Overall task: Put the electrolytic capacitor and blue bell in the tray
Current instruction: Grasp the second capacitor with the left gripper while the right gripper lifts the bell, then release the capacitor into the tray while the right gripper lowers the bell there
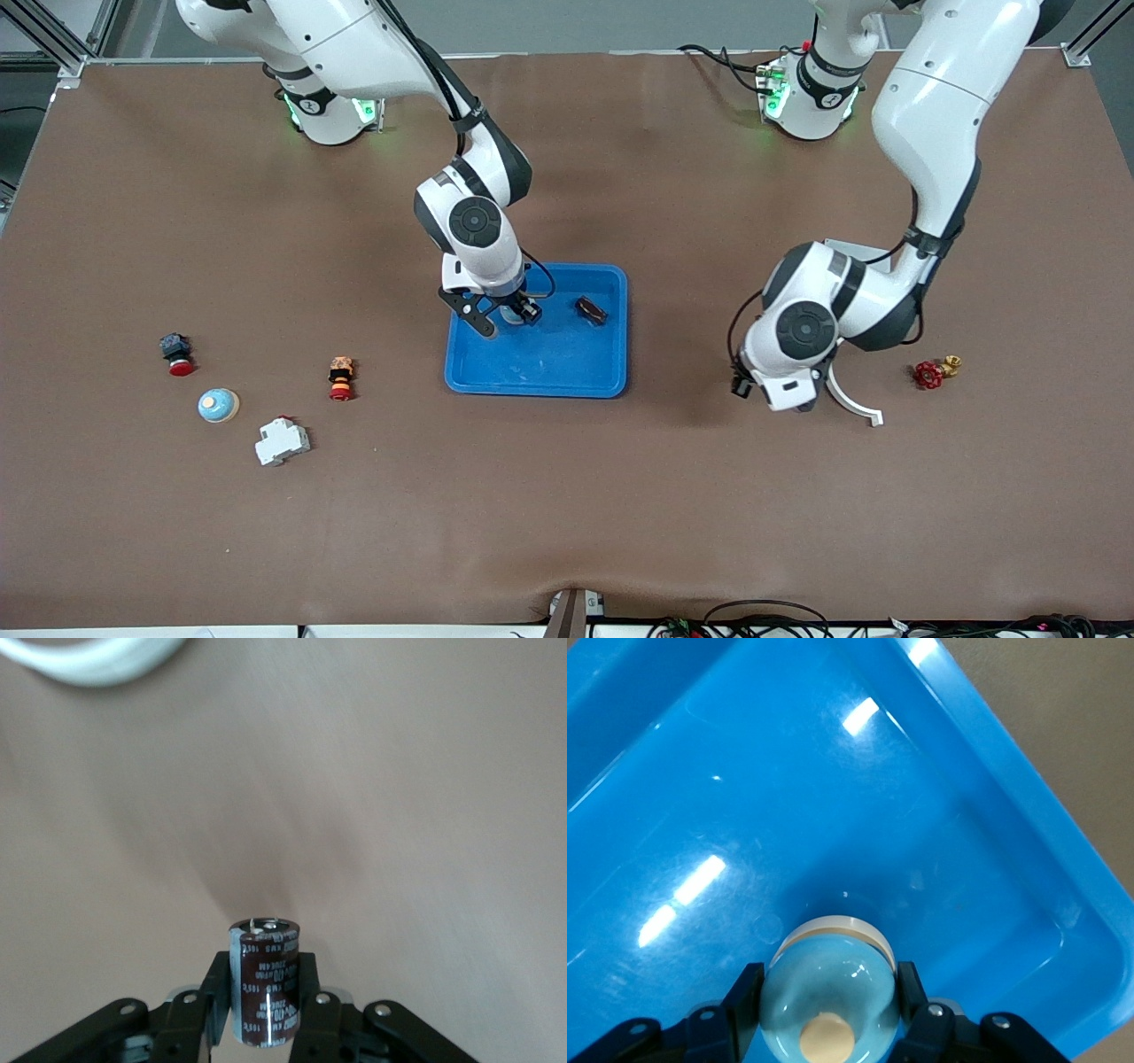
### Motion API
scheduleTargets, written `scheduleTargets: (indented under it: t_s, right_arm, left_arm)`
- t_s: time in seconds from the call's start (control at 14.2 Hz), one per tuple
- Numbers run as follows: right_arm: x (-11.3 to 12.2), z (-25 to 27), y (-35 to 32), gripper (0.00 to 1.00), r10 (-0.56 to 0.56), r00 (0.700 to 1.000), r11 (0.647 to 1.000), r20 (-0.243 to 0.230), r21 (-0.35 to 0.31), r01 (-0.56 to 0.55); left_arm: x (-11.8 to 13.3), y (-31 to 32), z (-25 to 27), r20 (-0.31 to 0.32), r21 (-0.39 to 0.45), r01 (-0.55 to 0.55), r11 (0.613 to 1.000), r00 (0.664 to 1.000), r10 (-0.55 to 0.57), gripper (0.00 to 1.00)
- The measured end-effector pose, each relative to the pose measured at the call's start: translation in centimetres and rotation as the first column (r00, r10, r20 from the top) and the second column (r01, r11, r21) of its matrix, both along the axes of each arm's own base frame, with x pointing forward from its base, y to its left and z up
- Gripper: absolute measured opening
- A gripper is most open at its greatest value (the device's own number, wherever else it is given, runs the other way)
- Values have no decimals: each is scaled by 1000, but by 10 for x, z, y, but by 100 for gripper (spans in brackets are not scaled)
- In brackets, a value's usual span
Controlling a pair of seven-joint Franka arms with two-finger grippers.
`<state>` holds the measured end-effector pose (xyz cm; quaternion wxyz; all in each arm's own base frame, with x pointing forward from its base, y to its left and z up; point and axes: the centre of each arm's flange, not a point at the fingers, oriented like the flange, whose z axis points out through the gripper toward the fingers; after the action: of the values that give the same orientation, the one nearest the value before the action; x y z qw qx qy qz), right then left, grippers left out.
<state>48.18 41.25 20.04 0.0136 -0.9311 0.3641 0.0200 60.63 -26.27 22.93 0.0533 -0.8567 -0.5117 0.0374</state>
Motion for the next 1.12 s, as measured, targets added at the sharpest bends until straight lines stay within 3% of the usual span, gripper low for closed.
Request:
scheduleTargets:
  t_s: [0.35,0.77,0.84,1.05,1.12]
  right_arm:
    - [2,-10,-3,66,-5,1000,1000,-2,-7,5]
    - [3,-15,-4,66,-6,1000,1000,4,-6,6]
    - [3,-16,-4,70,-6,1000,1000,2,-7,6]
    - [3,-22,-6,99,-7,1000,1000,0,-13,7]
    - [3,-22,-6,100,-6,1000,1000,0,-13,6]
  left_arm:
    - [-20,-95,34,76,-35,42,998,996,-39,34]
    - [-6,-151,34,161,-150,-49,988,984,73,34]
    - [-6,-160,29,176,-179,-62,982,980,94,34]
    - [-19,-187,5,188,-226,-68,972,976,112,34]
    - [-25,-194,-1,182,-227,-72,971,976,115,34]
